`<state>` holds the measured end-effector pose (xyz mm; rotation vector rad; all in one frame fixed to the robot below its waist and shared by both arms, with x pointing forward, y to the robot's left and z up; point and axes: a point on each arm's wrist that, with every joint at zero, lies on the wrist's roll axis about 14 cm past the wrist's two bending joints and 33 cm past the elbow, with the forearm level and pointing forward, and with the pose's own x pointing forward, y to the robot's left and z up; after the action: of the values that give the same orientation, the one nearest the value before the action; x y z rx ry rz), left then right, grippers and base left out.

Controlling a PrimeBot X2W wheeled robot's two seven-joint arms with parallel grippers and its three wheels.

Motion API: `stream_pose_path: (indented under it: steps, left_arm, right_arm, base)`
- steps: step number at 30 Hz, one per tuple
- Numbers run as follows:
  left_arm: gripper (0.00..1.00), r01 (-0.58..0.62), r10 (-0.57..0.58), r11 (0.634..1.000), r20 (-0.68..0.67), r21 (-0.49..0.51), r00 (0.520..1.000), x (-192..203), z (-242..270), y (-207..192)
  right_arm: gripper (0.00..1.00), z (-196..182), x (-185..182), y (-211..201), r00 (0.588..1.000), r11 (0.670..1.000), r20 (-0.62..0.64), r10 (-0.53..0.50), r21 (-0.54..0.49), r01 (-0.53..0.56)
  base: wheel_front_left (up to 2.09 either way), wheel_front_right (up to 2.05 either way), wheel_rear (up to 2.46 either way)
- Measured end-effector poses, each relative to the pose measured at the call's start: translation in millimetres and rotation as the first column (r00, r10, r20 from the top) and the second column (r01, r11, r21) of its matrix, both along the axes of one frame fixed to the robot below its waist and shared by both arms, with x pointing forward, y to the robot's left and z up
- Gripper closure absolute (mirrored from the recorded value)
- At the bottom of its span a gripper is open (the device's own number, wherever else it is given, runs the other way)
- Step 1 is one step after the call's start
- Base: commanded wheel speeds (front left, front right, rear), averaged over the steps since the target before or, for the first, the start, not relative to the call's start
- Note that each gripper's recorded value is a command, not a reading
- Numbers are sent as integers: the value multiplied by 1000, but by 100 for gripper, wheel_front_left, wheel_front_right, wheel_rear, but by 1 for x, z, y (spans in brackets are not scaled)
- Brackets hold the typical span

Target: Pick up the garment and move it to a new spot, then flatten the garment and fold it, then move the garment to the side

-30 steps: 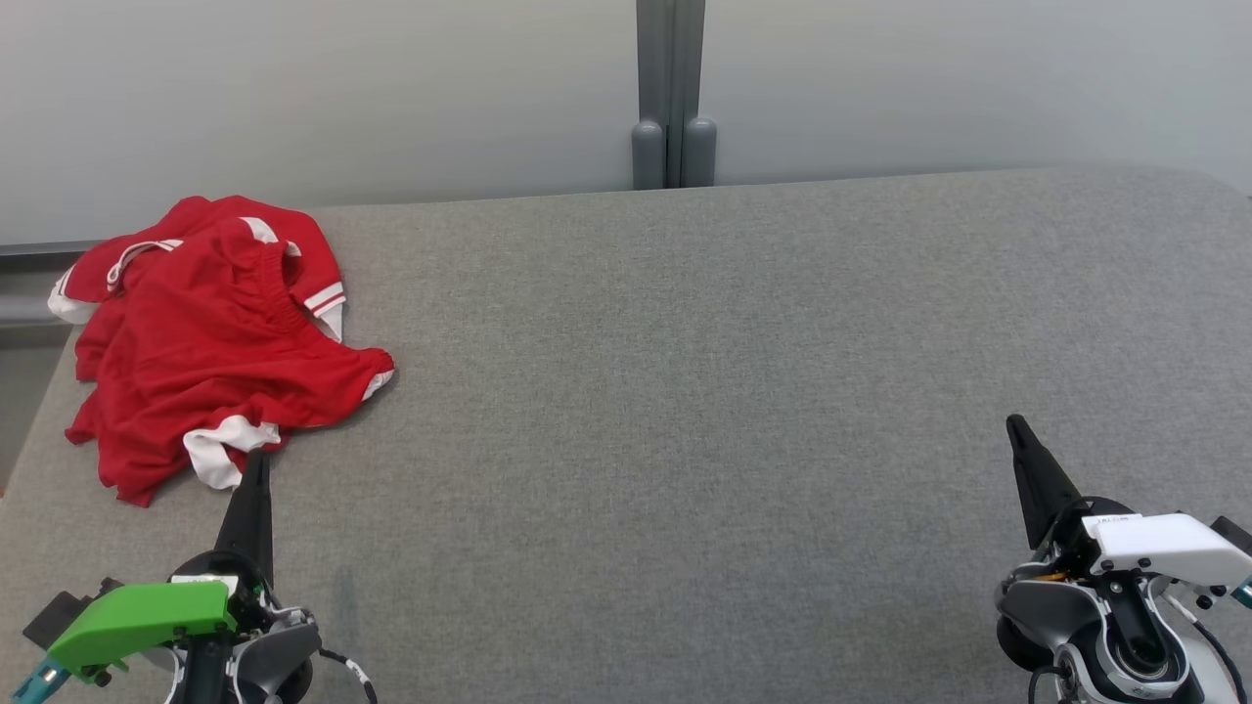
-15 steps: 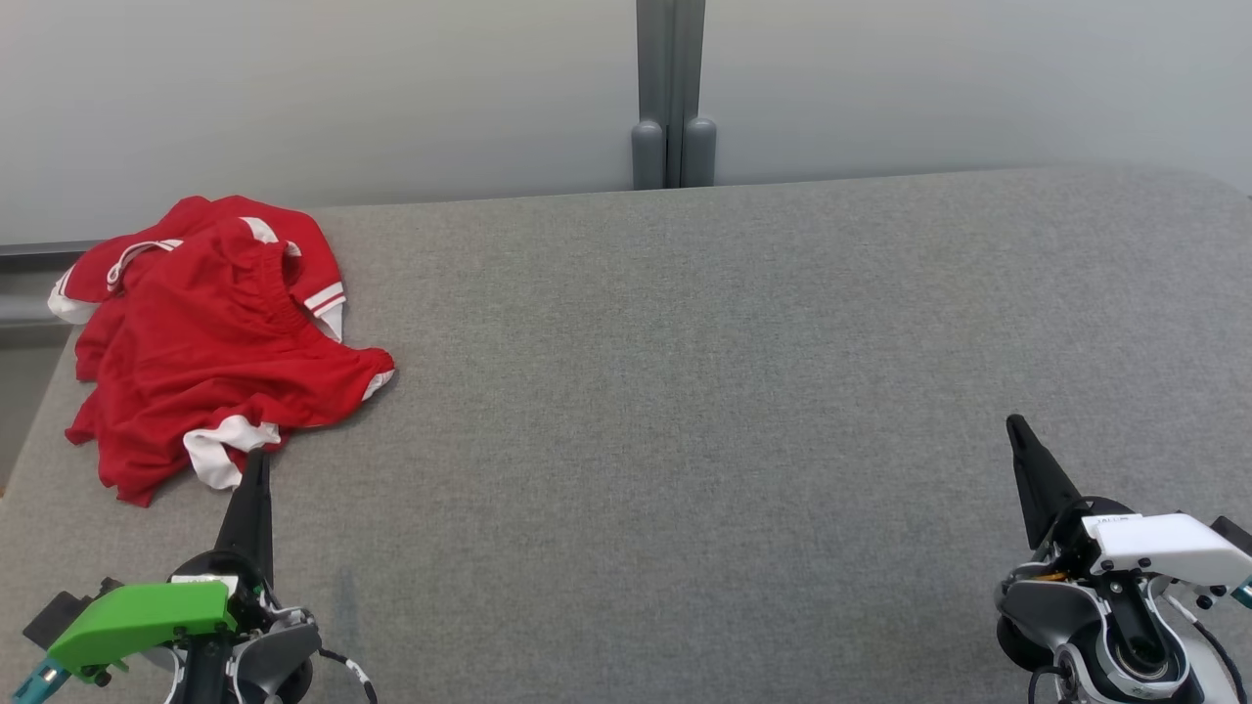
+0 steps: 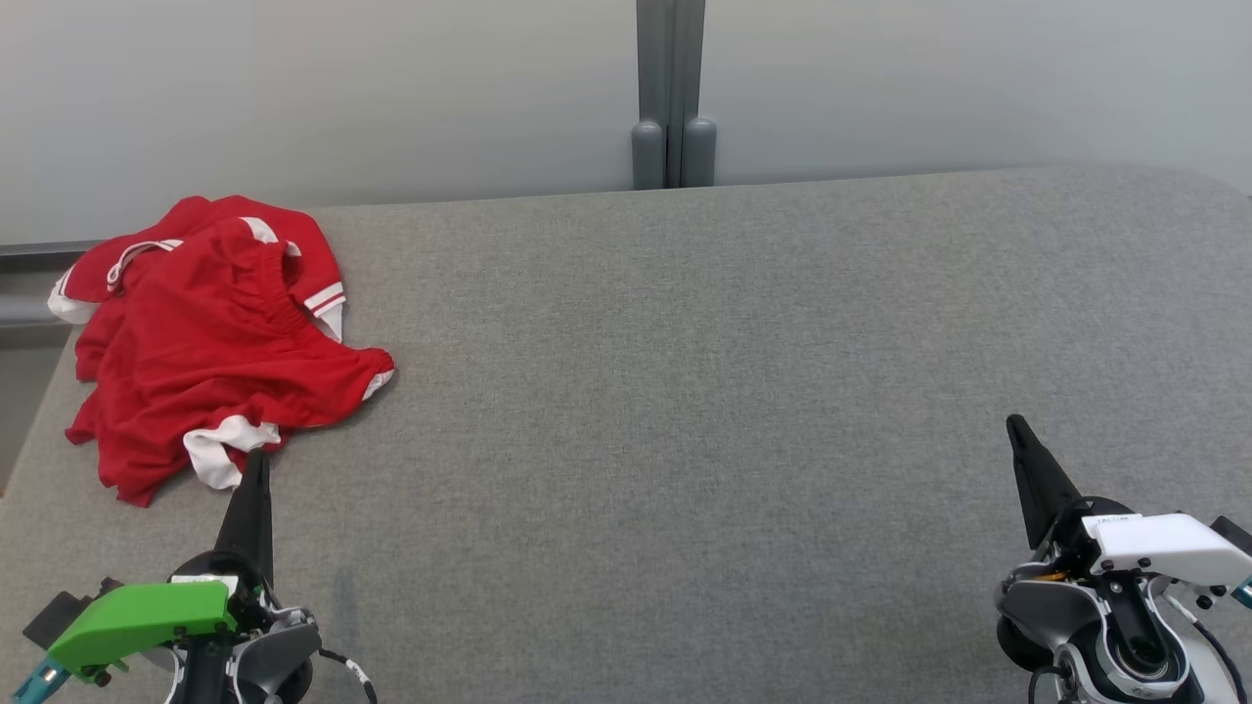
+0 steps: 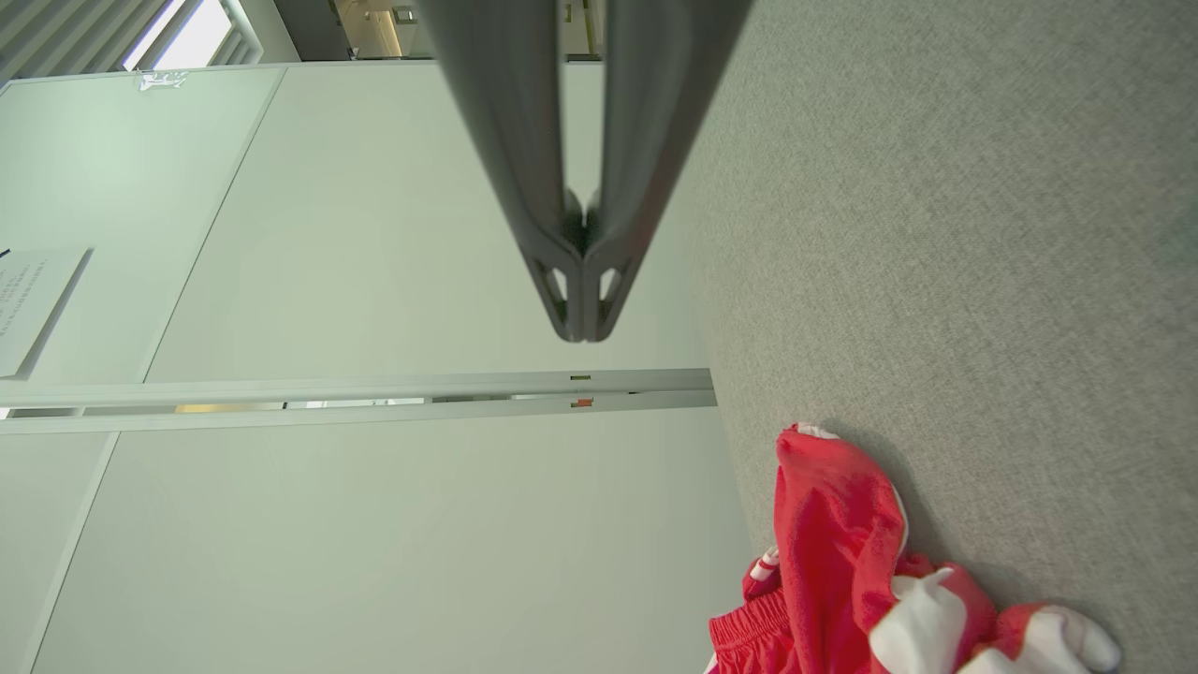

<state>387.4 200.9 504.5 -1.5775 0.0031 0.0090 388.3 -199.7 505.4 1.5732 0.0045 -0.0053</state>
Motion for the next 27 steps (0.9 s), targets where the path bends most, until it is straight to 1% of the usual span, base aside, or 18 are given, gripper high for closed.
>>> stream_pose_path:
  steps: [11,12,13,14,15,16,19,27]
  left_arm:
    - [100,0,0,1000,0,0,1000,0,0,0]
    - [0,0,0,1000,0,0,1000,0,0,0]
    - [100,-1,1,1000,-8,-2,1000,-1,-3,0]
    - [0,-1,1,1000,-22,-4,1000,-2,-7,-1]
    - [100,-1,1,1000,-41,-7,999,-5,-14,-1]
    - [0,-2,2,1000,-59,-10,998,-8,-20,-1]
    - [0,-2,1,1000,-95,-12,995,-15,-32,-3]
    - [0,4,-3,1000,-84,12,996,-17,-27,-12]
  right_arm:
    - [100,0,0,0,1000,1000,0,0,0,0]
    - [0,0,0,0,1000,1000,0,0,0,0]
    - [100,-3,-1,0,1000,1000,-8,0,2,0]
    - [0,-7,-2,1,1000,1000,-21,-1,4,1]
    - [100,-13,-5,1,999,1000,-39,-1,8,1]
    - [0,-20,-8,2,998,1000,-59,-1,11,2]
    - [0,-32,-16,3,995,1000,-96,-5,15,7]
    - [0,-34,-19,4,995,1000,-99,-21,-8,20]
  base:
    - [0,0,0]
    - [0,0,0]
    - [0,0,0]
    - [0,0,0]
    - [0,0,0]
    - [0,0,0]
    - [0,0,0]
    - [0,0,0]
